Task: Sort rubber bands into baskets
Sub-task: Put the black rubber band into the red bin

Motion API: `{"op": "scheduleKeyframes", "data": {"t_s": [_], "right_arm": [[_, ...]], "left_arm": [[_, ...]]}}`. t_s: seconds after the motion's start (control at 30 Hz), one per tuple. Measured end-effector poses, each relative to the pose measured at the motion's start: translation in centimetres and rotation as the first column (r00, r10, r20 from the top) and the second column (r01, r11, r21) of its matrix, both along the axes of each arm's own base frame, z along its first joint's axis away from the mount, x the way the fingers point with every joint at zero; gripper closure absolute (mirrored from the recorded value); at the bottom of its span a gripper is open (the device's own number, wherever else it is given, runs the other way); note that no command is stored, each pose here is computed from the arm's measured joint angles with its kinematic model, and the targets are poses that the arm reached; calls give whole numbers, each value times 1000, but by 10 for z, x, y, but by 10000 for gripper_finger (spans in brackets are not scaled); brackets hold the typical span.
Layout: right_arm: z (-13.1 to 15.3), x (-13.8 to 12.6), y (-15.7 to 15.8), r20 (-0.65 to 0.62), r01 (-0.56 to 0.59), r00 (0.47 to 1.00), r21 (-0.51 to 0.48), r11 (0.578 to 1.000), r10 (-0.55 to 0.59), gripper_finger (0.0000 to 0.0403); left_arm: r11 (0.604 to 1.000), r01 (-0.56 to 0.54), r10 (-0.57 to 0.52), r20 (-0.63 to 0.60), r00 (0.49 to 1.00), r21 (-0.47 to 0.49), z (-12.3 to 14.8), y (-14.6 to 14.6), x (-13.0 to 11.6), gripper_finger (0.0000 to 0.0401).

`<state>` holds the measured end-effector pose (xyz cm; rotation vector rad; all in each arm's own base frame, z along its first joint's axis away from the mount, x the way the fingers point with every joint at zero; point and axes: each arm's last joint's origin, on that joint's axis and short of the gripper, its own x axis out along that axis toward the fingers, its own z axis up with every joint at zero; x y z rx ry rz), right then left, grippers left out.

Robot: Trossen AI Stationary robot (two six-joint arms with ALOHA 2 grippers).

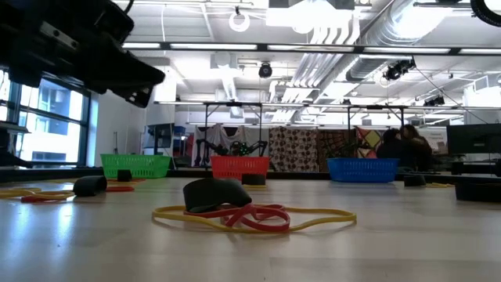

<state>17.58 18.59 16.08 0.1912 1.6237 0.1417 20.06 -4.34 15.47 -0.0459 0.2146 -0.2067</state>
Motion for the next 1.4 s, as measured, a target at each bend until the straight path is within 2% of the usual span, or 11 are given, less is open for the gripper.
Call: {"op": "scheduleKeyframes", "data": {"t_s": [0.3,0.53,0.77,1.13,1.4], "right_arm": [[0,1,-2,7,-14,1000,-6,1000,14,254],[0,1,-2,6,-24,1000,-8,1000,24,261],[-3,1,-1,-8,-41,999,-7,999,41,298],[-3,1,0,-22,-49,999,14,999,50,392],[2,2,0,-31,-44,999,9,999,44,402]], "left_arm": [[998,22,-20,-32,999,60,-1,-10,33,401],[998,41,-39,-26,999,47,-2,-12,39,401],[992,114,-117,53,992,58,-3,-12,42,401],[994,96,-98,44,994,46,-7,-8,44,401],[994,95,-97,43,994,45,-7,-8,44,401]]}}
